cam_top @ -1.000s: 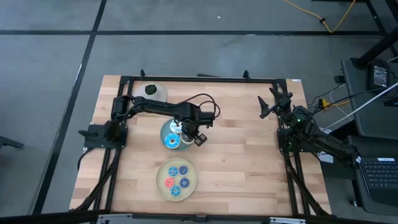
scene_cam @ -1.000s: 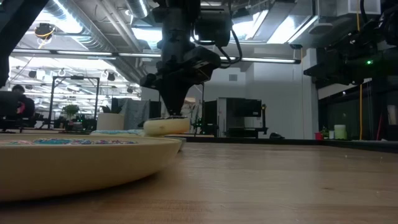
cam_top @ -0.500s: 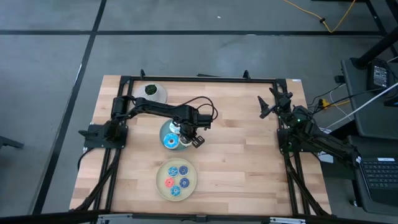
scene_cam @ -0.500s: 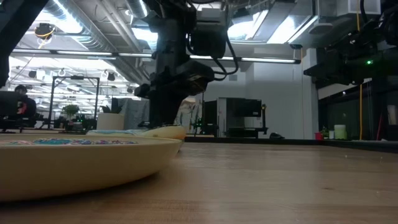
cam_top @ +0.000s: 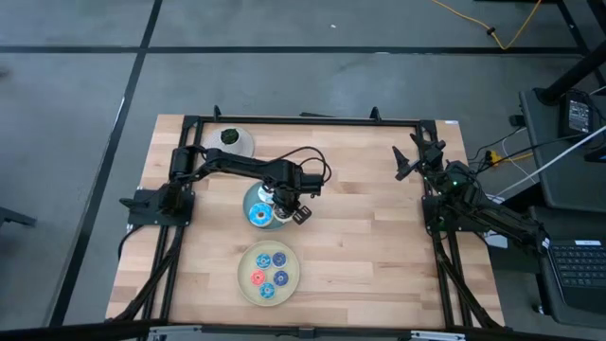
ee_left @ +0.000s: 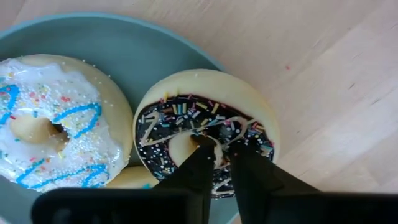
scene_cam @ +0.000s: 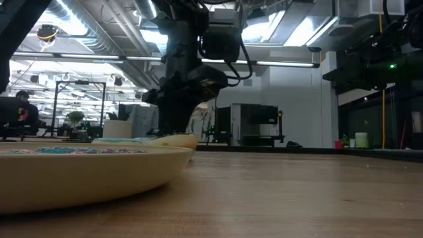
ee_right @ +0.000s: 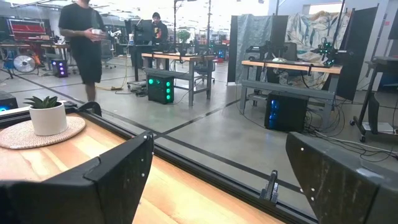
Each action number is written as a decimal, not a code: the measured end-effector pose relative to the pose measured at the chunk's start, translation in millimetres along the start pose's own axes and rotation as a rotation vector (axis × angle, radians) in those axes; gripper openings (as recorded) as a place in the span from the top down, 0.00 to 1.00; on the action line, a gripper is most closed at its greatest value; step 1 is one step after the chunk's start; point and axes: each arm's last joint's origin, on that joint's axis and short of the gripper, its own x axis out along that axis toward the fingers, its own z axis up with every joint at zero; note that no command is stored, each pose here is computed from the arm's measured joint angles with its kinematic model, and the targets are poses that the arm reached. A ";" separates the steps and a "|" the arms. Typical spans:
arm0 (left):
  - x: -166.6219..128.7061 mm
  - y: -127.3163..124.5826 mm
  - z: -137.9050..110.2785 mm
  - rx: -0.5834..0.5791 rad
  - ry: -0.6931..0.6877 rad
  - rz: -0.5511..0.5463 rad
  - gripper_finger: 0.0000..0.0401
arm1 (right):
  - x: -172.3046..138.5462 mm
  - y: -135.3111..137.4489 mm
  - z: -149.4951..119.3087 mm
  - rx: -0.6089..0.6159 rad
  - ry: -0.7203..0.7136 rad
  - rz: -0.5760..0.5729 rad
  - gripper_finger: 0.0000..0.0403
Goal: Pick & Place donuts
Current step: Put the big black donut on the blue plate, then return to Home Position
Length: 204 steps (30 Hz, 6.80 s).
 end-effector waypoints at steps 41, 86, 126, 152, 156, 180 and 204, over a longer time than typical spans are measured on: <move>-55.6 2.3 -14.7 0.019 -0.117 -0.101 0.46 | 0.0 0.0 -0.1 0.000 0.000 0.000 0.09; -153.8 71.5 -129.9 0.095 -0.869 -0.500 0.45 | 0.0 0.0 0.0 0.000 0.000 0.000 0.09; -58.4 211.8 -167.1 -0.153 -1.340 -0.216 0.45 | 0.0 0.0 -0.1 0.000 0.001 0.000 0.09; -6.5 232.0 -187.2 -0.157 -1.480 -0.075 0.45 | 0.0 0.0 -0.1 0.000 0.001 0.000 0.09; -9.0 230.8 -189.5 -0.054 -1.497 -0.090 0.46 | 0.0 0.0 -0.1 0.000 0.001 0.000 0.09; -8.8 226.1 -193.0 0.156 -1.452 -0.200 0.46 | 0.0 0.0 -0.1 0.000 0.001 0.000 0.09; -4.3 225.3 -190.1 0.174 -1.388 -0.160 0.45 | 0.0 0.0 -0.1 0.000 0.001 0.000 0.09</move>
